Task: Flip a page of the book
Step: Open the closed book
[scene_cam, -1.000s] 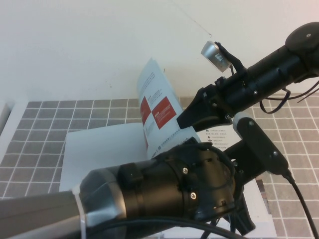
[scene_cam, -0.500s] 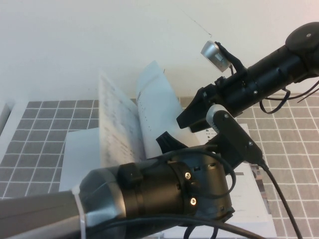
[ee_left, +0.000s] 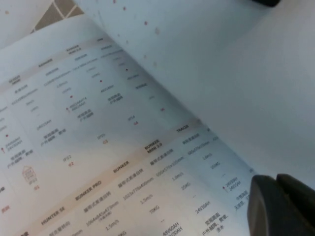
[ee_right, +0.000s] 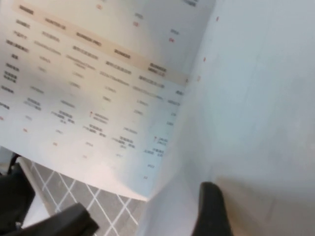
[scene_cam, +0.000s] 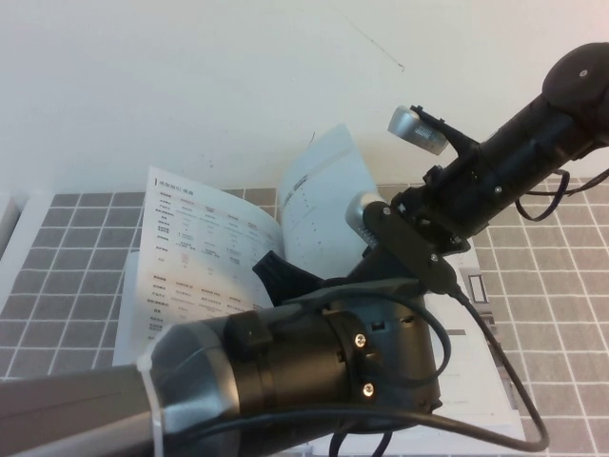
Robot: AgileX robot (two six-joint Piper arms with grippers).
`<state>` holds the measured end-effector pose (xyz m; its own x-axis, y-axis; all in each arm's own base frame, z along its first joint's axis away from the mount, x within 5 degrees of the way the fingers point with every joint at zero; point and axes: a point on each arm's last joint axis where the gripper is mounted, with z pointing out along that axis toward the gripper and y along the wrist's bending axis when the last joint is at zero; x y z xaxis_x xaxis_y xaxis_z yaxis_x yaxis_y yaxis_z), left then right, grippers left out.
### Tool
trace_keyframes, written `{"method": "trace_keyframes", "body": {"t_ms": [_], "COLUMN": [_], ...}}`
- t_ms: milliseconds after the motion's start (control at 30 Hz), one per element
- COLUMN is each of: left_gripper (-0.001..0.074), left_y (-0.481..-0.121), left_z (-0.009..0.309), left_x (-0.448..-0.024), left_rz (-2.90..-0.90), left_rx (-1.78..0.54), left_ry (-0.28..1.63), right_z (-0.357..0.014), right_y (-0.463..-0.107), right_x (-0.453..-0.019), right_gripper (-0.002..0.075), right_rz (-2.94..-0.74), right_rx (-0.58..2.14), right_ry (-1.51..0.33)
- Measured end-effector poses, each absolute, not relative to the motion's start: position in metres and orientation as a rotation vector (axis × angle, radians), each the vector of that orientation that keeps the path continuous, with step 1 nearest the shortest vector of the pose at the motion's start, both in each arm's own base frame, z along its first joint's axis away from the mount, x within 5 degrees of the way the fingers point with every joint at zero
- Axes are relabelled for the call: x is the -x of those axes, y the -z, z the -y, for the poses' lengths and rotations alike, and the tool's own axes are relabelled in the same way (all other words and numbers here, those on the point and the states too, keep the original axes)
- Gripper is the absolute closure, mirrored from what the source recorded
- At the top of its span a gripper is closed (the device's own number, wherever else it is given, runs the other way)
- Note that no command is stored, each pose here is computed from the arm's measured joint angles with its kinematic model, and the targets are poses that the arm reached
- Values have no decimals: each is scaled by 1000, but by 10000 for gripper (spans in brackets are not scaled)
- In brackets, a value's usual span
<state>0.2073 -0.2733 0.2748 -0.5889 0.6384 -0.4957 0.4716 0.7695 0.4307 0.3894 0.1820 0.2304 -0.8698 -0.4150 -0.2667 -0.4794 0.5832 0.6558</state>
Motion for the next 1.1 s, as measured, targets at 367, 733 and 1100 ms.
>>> {"method": "trace_keyframes", "body": {"t_ms": [367,733,1100], "left_gripper": [738,738,738], "left_y": [-275,-269,-229], "left_z": [260,220,208], "left_x": [-220,-267,-295], "left_rz": [-2354,-2496,-2662], "left_rx": [-726,-541,-587], "left_ry": [-380,-251,-160], "right_z": [-176,-158,-140], "right_y": [-225,-215,-288], "right_x": [-389,-390,-388], "right_gripper": [278,278,278], "right_rz": [-2780,-2919,-2791], "right_rx": [795,834,794], "right_ry": [-1054,-715,-399]}}
